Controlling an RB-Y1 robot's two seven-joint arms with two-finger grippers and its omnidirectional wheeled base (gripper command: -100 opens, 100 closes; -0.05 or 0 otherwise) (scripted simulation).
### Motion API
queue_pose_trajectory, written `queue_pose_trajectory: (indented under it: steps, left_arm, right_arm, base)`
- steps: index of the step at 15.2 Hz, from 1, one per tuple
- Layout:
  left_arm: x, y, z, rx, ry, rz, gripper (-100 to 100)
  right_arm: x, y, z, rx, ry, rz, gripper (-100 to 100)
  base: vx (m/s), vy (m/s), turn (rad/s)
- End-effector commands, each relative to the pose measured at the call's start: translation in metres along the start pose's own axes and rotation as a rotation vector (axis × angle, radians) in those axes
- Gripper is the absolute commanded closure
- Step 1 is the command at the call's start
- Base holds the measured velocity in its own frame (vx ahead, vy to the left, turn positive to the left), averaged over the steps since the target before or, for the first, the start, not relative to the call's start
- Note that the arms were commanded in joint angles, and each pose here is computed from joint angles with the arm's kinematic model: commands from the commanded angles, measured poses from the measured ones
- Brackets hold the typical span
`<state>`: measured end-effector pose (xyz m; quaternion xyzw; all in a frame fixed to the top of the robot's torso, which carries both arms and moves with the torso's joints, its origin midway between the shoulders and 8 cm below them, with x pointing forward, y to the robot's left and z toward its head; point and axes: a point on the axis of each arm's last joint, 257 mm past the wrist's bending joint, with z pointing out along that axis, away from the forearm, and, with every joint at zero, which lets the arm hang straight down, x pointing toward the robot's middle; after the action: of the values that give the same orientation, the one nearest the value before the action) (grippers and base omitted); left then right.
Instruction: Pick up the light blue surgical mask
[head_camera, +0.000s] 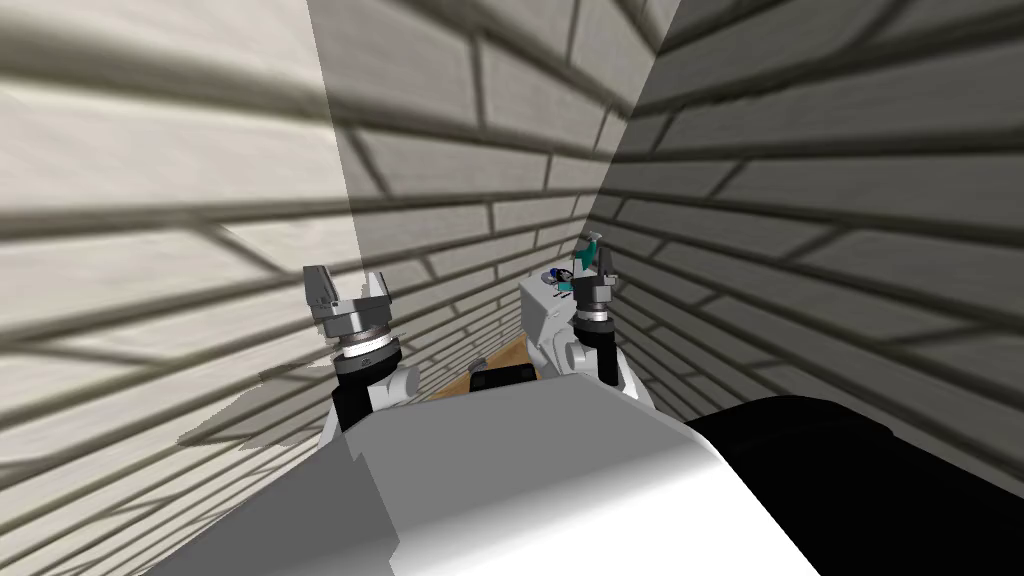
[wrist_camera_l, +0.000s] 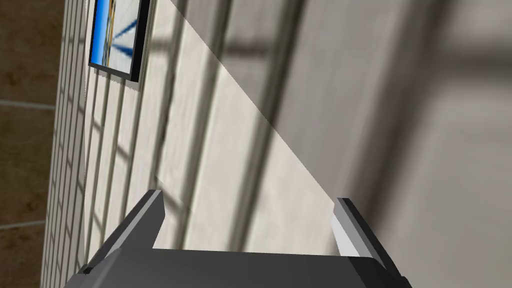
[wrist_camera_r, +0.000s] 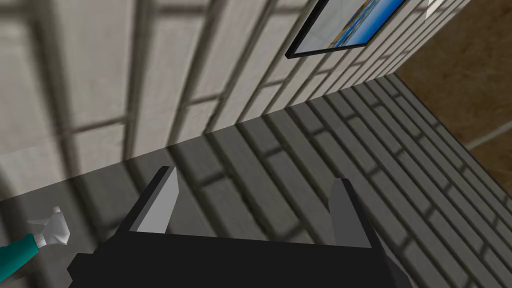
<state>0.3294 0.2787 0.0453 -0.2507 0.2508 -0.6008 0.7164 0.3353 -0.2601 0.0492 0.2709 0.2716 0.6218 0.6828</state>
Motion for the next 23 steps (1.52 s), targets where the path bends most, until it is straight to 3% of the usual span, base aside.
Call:
queue_pose_trajectory:
  steps: [1, 7, 11, 12, 19, 21, 22, 23]
  left_arm:
    - [0.000, 0.000, 0.000, 0.000, 0.000, 0.000, 0]
    - [0.000, 0.000, 0.000, 0.000, 0.000, 0.000, 0]
    - [0.000, 0.000, 0.000, 0.000, 0.000, 0.000, 0]
    - [0.000, 0.000, 0.000, 0.000, 0.000, 0.000, 0]
    - [0.000, 0.000, 0.000, 0.000, 0.000, 0.000, 0]
    - [0.000, 0.000, 0.000, 0.000, 0.000, 0.000, 0]
    - [0.000, 0.000, 0.000, 0.000, 0.000, 0.000, 0]
    - [0.000, 0.000, 0.000, 0.000, 0.000, 0.000, 0]
  right_arm:
    - [0.009, -0.001, 0.001, -0.002, 0.041, -0.010, -100]
    - [0.053, -0.008, 0.007, -0.021, 0.205, -0.052, -100]
    - [0.101, -0.015, 0.007, -0.055, 0.366, -0.099, -100]
    - [0.101, -0.016, 0.007, -0.055, 0.368, -0.103, -100]
    - [0.173, -0.028, -0.003, -0.127, 0.617, -0.191, -100]
    - [0.175, -0.029, -0.005, -0.130, 0.626, -0.211, -100]
    - [0.192, -0.033, -0.010, -0.152, 0.689, -0.233, -100]
    - [0.194, -0.034, -0.011, -0.154, 0.695, -0.247, -100]
  base:
    - [0.000, 0.000, 0.000]
    - [-0.011, -0.034, 0.012]
    - [-0.020, -0.059, 0.016]
    - [-0.014, -0.050, 0.012]
    - [-0.020, -0.055, 0.016]
    - [-0.019, -0.057, 0.015]
    - [-0.016, -0.033, 0.038]
    - [-0.019, -0.016, 0.059]
